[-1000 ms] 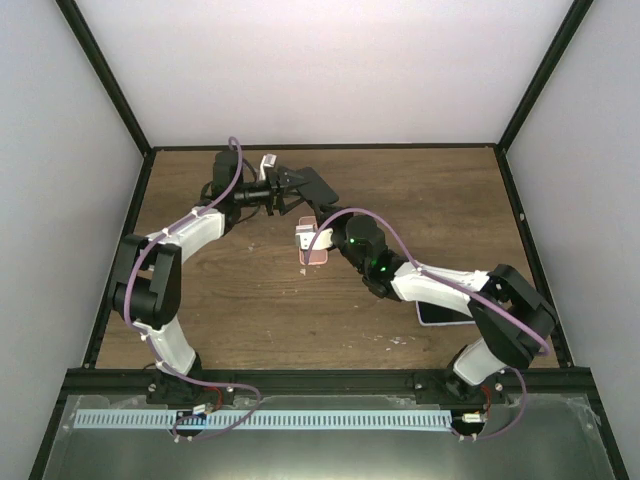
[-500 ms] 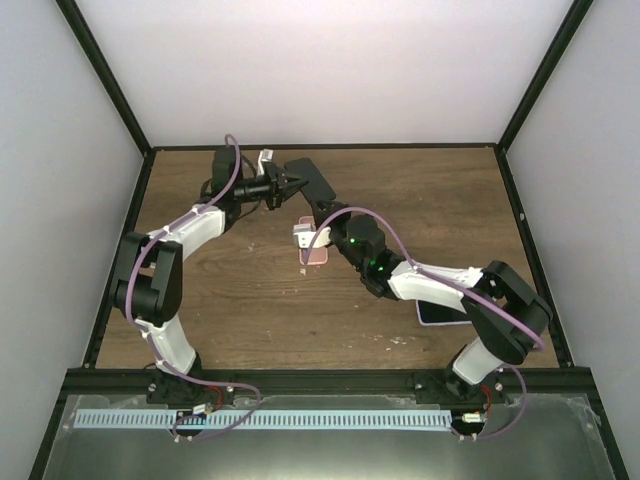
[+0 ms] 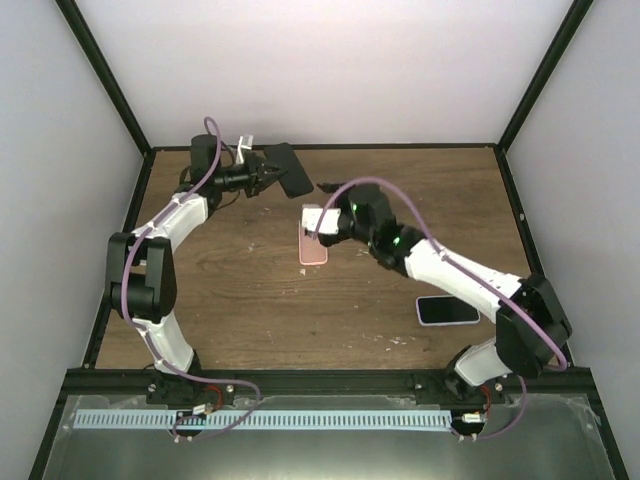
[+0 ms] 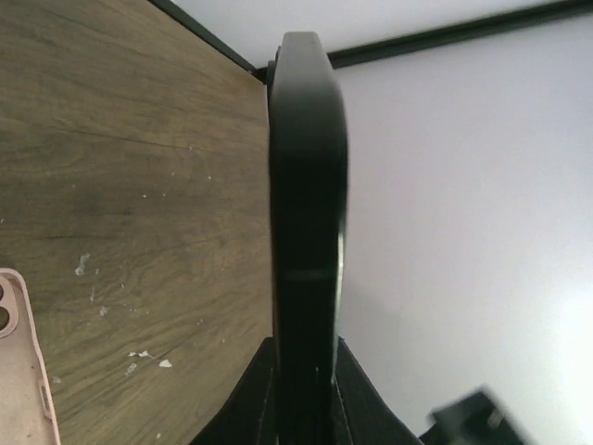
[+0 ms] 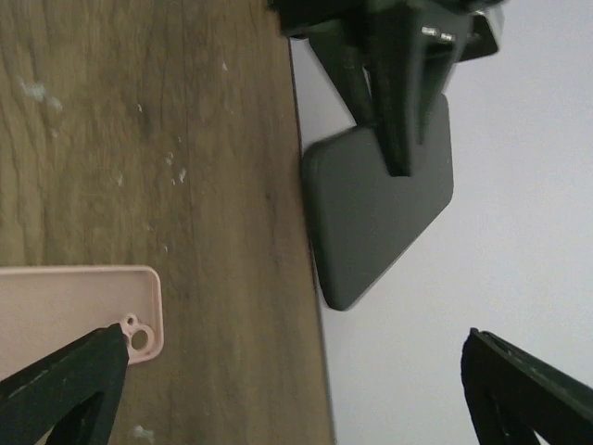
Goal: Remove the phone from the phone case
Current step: Place the phone at the center of the board.
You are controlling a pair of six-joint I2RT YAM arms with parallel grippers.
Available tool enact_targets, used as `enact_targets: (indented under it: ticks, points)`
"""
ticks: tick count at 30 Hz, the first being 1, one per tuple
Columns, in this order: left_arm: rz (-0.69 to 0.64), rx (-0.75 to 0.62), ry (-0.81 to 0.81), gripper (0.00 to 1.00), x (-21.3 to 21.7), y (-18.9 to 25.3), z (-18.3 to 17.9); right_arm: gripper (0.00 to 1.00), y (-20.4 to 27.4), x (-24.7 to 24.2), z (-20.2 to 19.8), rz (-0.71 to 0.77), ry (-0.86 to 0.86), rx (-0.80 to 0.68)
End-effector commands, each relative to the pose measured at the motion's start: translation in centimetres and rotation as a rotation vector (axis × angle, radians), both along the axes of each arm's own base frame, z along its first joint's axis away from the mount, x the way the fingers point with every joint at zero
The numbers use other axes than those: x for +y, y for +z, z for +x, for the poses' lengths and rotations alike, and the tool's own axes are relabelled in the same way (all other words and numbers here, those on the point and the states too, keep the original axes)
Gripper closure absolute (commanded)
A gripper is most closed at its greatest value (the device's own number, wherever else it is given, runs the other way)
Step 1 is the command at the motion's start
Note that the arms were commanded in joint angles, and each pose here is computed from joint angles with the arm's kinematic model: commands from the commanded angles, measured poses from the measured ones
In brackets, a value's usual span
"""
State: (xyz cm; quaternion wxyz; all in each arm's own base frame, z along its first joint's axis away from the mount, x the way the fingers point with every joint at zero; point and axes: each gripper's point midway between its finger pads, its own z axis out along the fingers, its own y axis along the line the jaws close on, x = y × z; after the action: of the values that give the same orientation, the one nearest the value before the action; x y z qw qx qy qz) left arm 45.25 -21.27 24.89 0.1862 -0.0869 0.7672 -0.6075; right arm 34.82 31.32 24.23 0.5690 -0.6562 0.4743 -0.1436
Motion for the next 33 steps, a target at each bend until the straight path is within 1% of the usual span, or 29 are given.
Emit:
enact_targets:
  ticks: [1, 3, 7, 9, 12, 17, 21, 25, 27, 33]
  points:
    - [0.017, -0.256, -0.169, 1.00, -0.6, 3.1, -1.7, 0.05, 1.8, -0.5, -1.7, 0.198, 0.034, 0.532]
    - [0.016, -0.334, -0.198, 1.00, -0.6, 4.0, -2.2, 0.05, 3.2, -0.4, -2.0, 0.281, 0.064, 0.706]
    - [-0.004, -0.472, -0.263, 1.00, -0.9, 5.5, -3.3, 0.07, 4.9, -1.2, -1.3, 0.440, 0.042, 0.992]
    - [-0.028, -0.560, -0.291, 1.00, -1.0, 6.6, -3.8, 0.10, 5.4, -1.5, -1.0, 0.504, 0.045, 1.104]
    - [-0.058, -0.637, -0.300, 1.00, -1.1, 7.7, -4.5, 0.15, 6.3, -1.9, -0.4, 0.600, 0.059, 1.229]
    - [-0.072, -0.697, -0.345, 1.00, -2.1, 8.2, -5.5, 0.20, 7.2, -2.1, 0.5, 0.694, 0.086, 1.343]
    - [-0.065, -0.748, -0.380, 1.00, -3.4, 8.5, -6.7, 0.24, 7.0, -2.2, 1.3, 0.742, 0.083, 1.419]
    - [-0.051, -0.785, -0.414, 1.00, -4.6, 8.5, -7.8, 0.29, 7.4, -2.2, 1.5, 0.769, 0.115, 1.473]
    - [-0.047, -0.800, -0.428, 1.00, -5.1, 8.5, -8.3, 0.34, 7.7, -2.1, 1.4, 0.771, 0.142, 1.486]
    - [-0.032, -0.821, -0.464, 1.00, -6.1, 8.1, -9.5, 0.57, 8.0, -1.9, 1.0, 0.765, 0.189, 1.517]
